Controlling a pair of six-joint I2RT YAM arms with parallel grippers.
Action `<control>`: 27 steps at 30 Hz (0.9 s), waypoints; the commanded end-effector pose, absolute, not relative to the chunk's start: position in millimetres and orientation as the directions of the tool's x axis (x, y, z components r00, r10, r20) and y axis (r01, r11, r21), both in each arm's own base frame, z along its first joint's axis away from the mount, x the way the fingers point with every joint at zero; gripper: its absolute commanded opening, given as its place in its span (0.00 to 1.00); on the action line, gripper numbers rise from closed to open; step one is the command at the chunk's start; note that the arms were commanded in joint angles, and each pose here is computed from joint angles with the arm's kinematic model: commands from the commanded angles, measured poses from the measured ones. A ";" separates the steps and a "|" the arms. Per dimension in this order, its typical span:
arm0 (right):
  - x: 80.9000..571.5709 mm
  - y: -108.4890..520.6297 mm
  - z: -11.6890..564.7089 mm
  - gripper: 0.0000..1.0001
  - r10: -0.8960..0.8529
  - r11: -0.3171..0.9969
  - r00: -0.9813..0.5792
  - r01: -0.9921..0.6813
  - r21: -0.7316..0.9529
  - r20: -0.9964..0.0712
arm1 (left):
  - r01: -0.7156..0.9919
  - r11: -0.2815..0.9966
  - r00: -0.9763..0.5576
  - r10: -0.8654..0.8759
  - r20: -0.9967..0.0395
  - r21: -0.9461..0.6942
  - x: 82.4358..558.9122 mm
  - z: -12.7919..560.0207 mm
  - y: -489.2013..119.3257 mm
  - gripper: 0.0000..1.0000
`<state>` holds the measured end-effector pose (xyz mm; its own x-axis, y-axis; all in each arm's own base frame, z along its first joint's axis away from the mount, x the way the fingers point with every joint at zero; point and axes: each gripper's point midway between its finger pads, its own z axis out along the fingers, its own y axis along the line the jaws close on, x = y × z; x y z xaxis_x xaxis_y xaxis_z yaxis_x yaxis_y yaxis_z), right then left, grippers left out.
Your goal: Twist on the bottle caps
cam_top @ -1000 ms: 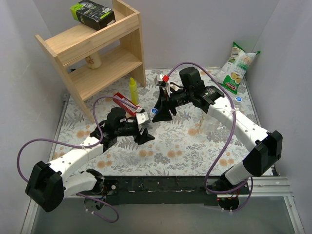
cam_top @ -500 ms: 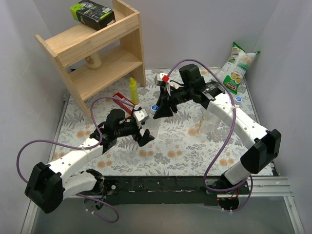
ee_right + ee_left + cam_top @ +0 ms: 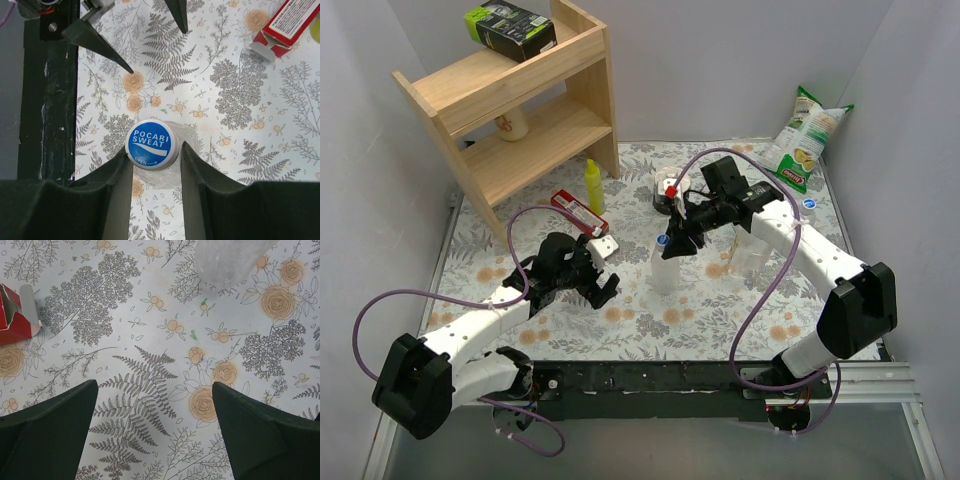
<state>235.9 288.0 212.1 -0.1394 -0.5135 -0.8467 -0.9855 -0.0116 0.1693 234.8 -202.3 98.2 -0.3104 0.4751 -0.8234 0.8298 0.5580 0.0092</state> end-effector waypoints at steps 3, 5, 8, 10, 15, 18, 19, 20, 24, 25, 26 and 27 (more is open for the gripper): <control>241.6 291.4 222.9 0.07 -0.445 -0.031 -0.031 -0.998 0.050 -0.895 | 0.853 0.522 -0.298 0.493 -0.818 0.004 230.1 93.4 -202.6 0.98; 243.2 292.1 223.0 0.08 -0.434 -0.026 -0.016 -0.999 0.030 -0.901 | 0.854 0.519 -0.298 0.494 -0.817 0.002 230.1 92.8 -203.1 0.98; 239.0 288.9 220.7 0.08 -0.421 -0.017 0.000 -1.000 0.009 -0.907 | 0.858 0.514 -0.298 0.495 -0.816 -0.001 229.8 92.4 -203.7 0.98; 237.0 287.9 220.4 0.09 -0.400 -0.007 0.023 -1.000 -0.022 -0.916 | 0.857 0.515 -0.304 0.497 -0.813 -0.006 229.5 90.7 -203.0 0.98; 236.1 285.4 212.4 0.13 -0.415 0.007 0.002 -1.000 -0.005 -0.910 | 0.862 0.507 -0.307 0.500 -0.810 -0.014 229.1 88.3 -204.2 0.98; 237.0 284.9 212.1 0.18 -0.420 0.011 -0.005 -1.000 0.000 -0.907 | 0.864 0.503 -0.311 0.501 -0.807 -0.021 228.8 87.0 -204.9 0.98; 236.6 285.4 211.4 0.20 -0.420 0.007 -0.002 -1.000 0.000 -0.907 | 0.865 0.502 -0.311 0.501 -0.808 -0.022 228.8 86.9 -205.2 0.98; 237.7 284.7 211.5 0.23 -0.422 0.010 0.003 -1.000 -0.007 -0.907 | 0.865 0.502 -0.312 0.502 -0.807 -0.022 228.8 86.5 -205.2 0.98; 239.0 283.4 205.2 0.34 -0.436 0.011 0.004 -1.000 -0.010 -0.900 | 0.866 0.499 -0.310 0.500 -0.808 -0.024 228.2 86.1 -205.8 0.98; 239.7 283.3 203.6 0.35 -0.441 0.012 0.002 -1.000 -0.008 -0.898 | 0.866 0.500 -0.310 0.500 -0.809 -0.023 228.8 86.7 -205.8 0.98; 239.1 282.8 202.0 0.36 -0.448 0.010 -0.005 -1.000 0.001 -0.894 | 0.866 0.499 -0.313 0.501 -0.807 -0.026 228.0 85.5 -205.6 0.98; 239.2 282.8 200.2 0.36 -0.452 0.004 -0.002 -1.000 0.001 -0.892 | 0.866 0.500 -0.312 0.501 -0.807 -0.024 228.1 85.5 -205.4 0.98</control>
<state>233.2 281.6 199.7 -0.0323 -0.4531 -0.8909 -0.9995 0.0121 0.0300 228.6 -204.2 83.0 -0.3269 0.5016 -0.8009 0.8566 0.5152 -0.0270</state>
